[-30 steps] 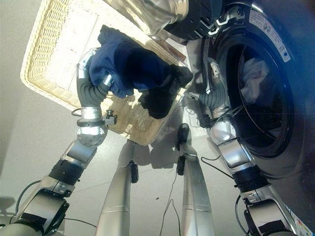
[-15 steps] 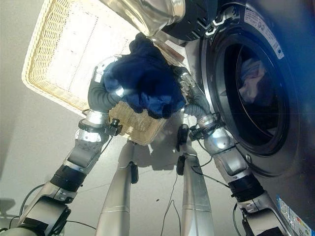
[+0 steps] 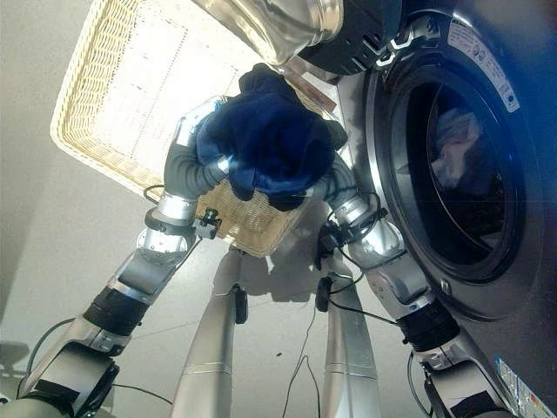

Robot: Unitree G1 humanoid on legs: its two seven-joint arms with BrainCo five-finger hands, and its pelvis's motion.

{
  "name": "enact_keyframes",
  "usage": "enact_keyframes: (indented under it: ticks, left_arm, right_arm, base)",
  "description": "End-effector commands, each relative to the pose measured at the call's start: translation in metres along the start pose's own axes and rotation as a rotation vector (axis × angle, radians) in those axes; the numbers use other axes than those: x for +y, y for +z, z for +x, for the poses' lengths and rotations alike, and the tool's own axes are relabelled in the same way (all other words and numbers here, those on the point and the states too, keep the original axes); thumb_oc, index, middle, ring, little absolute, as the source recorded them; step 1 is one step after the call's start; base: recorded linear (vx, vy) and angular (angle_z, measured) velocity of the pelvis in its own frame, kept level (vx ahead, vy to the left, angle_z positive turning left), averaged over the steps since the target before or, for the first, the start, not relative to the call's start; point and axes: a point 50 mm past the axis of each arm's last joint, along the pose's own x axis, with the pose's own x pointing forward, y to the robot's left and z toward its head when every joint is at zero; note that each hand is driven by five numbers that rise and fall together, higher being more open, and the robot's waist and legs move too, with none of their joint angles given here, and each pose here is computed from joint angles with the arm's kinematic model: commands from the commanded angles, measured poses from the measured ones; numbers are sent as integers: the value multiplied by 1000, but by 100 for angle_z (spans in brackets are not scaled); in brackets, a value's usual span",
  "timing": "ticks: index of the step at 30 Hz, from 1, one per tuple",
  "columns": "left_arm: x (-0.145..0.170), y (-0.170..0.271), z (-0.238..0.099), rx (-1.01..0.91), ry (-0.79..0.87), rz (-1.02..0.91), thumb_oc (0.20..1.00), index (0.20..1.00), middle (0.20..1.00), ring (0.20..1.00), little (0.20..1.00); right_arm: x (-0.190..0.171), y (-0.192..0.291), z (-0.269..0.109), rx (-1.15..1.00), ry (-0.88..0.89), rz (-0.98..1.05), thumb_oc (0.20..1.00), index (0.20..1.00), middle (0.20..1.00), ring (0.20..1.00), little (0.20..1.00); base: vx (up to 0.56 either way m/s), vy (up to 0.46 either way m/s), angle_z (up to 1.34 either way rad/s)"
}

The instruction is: Put the clothes into the washing machine.

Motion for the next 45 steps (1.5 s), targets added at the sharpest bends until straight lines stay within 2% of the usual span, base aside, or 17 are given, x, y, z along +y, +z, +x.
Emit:
enact_keyframes:
  ticks: [1, 8, 9, 10, 11, 31, 32, 33, 34, 35, 38, 40, 41, 45]
  left_arm:
    - [-4, 17, 13, -126, 26, 96, 200, 200, 200, 200, 200]
    - [-3, 12, 13, -115, 16, 172, 200, 200, 200, 200, 200]
    - [-4, 12, 13, -116, 6, 176, 200, 200, 200, 200, 200]
    - [-5, 12, 13, -120, -3, 181, 200, 200, 200, 200, 200]
    - [-6, 12, 13, -120, -9, 181, 200, 200, 200, 200, 200]
    - [-20, 26, 18, -189, -73, 100, 200, 200, 200, 200, 200]
    - [-21, 26, 18, -189, -63, 102, 275, 275, 275, 275, 275]
    - [-21, 26, 17, -186, -43, 100, 501, 501, 501, 501, 501]
    - [-20, 26, 17, -181, -27, 99, 865, 865, 865, 865, 865]
    - [-20, 26, 16, -178, -20, 99, 1000, 1000, 1000, 1000, 1000]
    - [-8, 8, 9, -18, 192, 106, 1000, 1000, 1000, 1000, 1000]
    - [-3, 2, 5, 37, 269, 90, 1000, 1000, 1000, 1000, 1000]
    - [4, -5, -2, 90, 386, 49, 1000, 1000, 1000, 1000, 1000]
    - [11, -8, -14, 111, 560, 43, 1000, 1000, 1000, 1000, 1000]
  right_arm:
    - [23, 35, 4, -205, 141, 67, 1000, 1000, 1000, 1000, 1000]
    - [23, 42, 4, -275, 121, 102, 1000, 1000, 1000, 1000, 1000]
    - [23, 43, 3, -286, 121, 112, 928, 928, 928, 928, 928]
    - [24, 44, 3, -295, 124, 128, 319, 319, 319, 319, 319]
    - [25, 44, 3, -301, 125, 135, 200, 200, 200, 200, 200]
    - [29, 39, 8, -282, 93, 193, 200, 200, 200, 200, 200]
    - [30, 39, 8, -281, 91, 201, 200, 200, 200, 200, 200]
    - [29, 38, 8, -279, 88, 211, 200, 200, 200, 200, 200]
    - [29, 38, 7, -279, 87, 214, 200, 200, 200, 200, 200]
    - [30, 37, 7, -278, 86, 217, 200, 200, 200, 200, 200]
    - [27, 33, 5, -278, 64, 274, 200, 200, 200, 200, 200]
    - [26, 31, 5, -278, 55, 295, 200, 200, 200, 200, 200]
    - [24, 28, 5, -287, 26, 337, 200, 200, 200, 200, 200]
    - [18, 26, 6, -311, -38, 431, 200, 200, 200, 200, 200]
  base:
    - [0, 0, 0]
    - [0, 0, 0]
    - [0, 0, 0]
    - [0, 0, 0]
    - [0, 0, 0]
    - [0, 0, 0]
    - [0, 0, 0]
    - [0, 0, 0]
    - [0, 0, 0]
    - [0, 0, 0]
    - [0, 0, 0]
    - [-2, -17, 0]
    - [-4, -42, -1]
    - [3, -50, 0]
